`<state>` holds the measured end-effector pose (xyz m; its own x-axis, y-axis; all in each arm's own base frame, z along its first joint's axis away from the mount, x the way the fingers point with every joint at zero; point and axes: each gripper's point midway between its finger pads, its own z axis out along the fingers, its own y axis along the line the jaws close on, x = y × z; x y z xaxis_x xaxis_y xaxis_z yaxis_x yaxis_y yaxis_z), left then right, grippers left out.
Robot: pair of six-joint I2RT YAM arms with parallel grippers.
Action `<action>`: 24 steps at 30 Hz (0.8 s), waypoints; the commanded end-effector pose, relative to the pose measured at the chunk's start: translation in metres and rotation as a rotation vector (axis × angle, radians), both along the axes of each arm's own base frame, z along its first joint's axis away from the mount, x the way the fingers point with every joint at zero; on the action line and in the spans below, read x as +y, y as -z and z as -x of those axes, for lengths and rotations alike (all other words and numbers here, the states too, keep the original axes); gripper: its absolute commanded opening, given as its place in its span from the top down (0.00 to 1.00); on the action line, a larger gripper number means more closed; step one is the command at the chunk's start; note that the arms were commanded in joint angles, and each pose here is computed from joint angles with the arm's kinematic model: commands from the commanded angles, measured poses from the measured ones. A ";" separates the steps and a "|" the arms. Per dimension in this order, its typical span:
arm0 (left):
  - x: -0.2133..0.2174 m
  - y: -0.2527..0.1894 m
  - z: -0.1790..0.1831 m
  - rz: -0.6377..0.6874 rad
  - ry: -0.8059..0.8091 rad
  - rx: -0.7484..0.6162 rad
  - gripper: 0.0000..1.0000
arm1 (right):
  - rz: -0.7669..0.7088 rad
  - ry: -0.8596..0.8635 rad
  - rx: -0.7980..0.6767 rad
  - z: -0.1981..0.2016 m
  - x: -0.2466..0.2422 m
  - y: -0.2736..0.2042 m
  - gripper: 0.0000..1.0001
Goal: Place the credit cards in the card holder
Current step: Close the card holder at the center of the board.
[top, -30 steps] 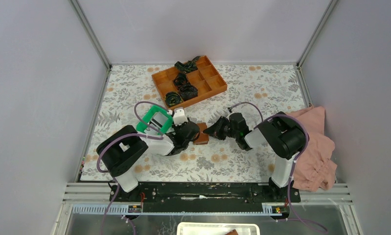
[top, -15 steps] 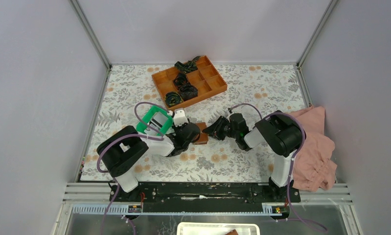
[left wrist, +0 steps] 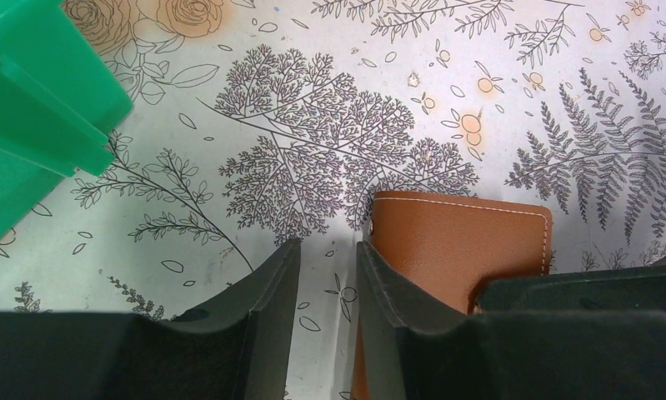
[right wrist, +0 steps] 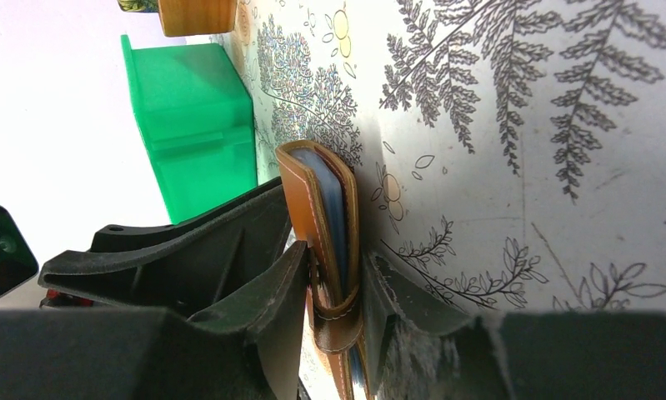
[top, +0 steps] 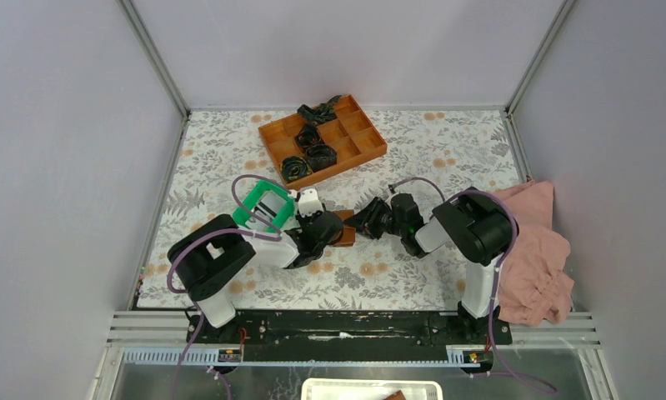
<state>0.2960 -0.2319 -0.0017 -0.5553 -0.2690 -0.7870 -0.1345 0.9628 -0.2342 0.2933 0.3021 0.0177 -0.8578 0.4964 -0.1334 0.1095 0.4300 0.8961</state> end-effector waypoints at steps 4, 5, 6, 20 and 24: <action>0.041 0.095 0.111 -0.200 0.172 0.485 0.62 | 0.000 -0.036 -0.002 0.006 0.010 0.002 0.64; 0.041 0.096 0.111 -0.200 0.173 0.485 0.62 | 0.002 -0.040 -0.001 0.008 0.011 0.003 0.64; 0.040 0.095 0.110 -0.199 0.174 0.484 0.62 | 0.005 -0.046 0.000 0.010 0.012 0.004 0.64; 0.036 0.095 0.108 -0.197 0.176 0.484 0.62 | 0.041 -0.063 0.015 0.023 0.012 0.013 0.64; 0.035 0.096 0.109 -0.195 0.177 0.483 0.62 | 0.056 -0.061 0.026 0.026 0.010 0.018 0.65</action>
